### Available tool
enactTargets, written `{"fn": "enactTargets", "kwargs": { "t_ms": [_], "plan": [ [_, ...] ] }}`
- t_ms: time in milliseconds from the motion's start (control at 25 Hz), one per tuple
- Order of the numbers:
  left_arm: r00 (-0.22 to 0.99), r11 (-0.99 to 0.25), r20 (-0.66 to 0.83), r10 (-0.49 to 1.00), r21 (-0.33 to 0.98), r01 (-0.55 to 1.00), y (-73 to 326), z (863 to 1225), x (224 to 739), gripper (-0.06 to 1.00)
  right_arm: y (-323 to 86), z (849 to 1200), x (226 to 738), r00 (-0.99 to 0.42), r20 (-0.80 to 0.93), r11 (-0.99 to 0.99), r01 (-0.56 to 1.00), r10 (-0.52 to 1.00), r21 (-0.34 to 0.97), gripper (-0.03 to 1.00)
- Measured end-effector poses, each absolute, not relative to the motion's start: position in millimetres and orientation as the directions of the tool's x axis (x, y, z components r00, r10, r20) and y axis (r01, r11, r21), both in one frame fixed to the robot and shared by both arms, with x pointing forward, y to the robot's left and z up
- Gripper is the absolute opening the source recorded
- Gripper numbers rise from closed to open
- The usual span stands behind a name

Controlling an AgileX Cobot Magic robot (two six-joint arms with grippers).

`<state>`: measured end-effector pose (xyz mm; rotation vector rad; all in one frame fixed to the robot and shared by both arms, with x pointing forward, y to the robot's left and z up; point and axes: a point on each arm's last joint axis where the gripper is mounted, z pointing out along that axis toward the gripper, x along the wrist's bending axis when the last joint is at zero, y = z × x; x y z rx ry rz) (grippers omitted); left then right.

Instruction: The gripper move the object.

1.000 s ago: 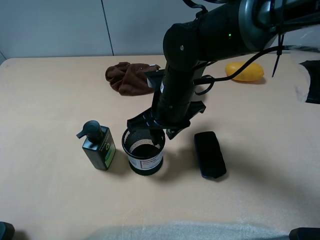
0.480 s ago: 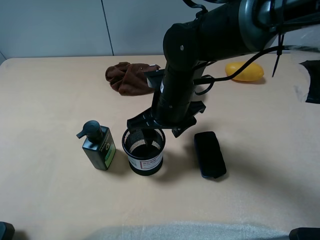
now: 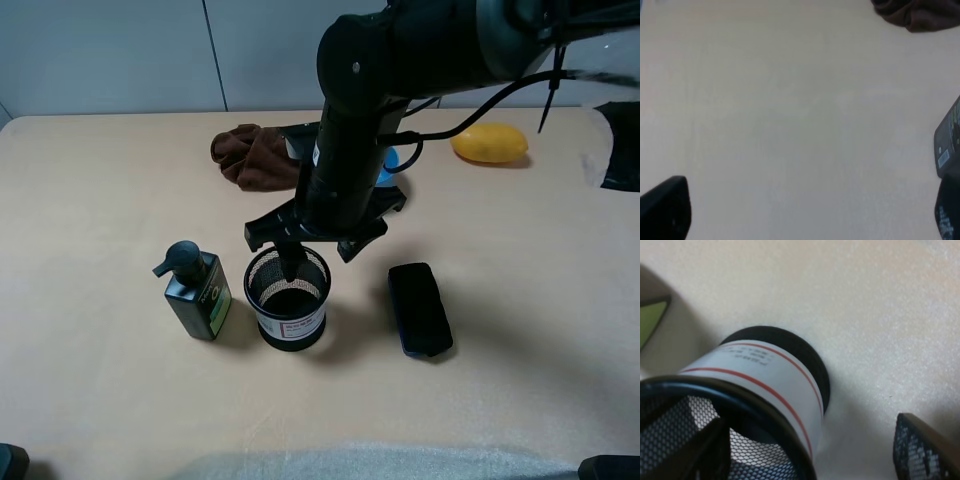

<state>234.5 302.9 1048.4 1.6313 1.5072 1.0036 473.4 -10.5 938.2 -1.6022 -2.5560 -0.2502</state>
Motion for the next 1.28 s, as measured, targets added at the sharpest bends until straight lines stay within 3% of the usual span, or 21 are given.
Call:
{"fn": "enactTargets", "kwargs": {
  "t_ms": [640,1120,1280],
  "plan": [
    [0.027,-0.088,0.085,0.996,0.882,0.463,302.9,1048.4,234.5,0.99,-21.9,973.4,469.7,-0.470,0.125,0.463,0.882,0.874,0.086,0.51],
    [0.027,-0.088,0.085,0.996,0.882,0.463,302.9,1048.4,234.5,0.99,-43.6,1033.5,454.0,-0.499,0.125,0.475,0.862,0.858,0.178,0.51],
    [0.027,-0.088,0.085,0.996,0.882,0.463,302.9,1048.4,234.5,0.99,-54.3,1053.5,446.7,-0.509,0.114,0.481,0.852,0.853,0.207,0.59]
  ]
}}
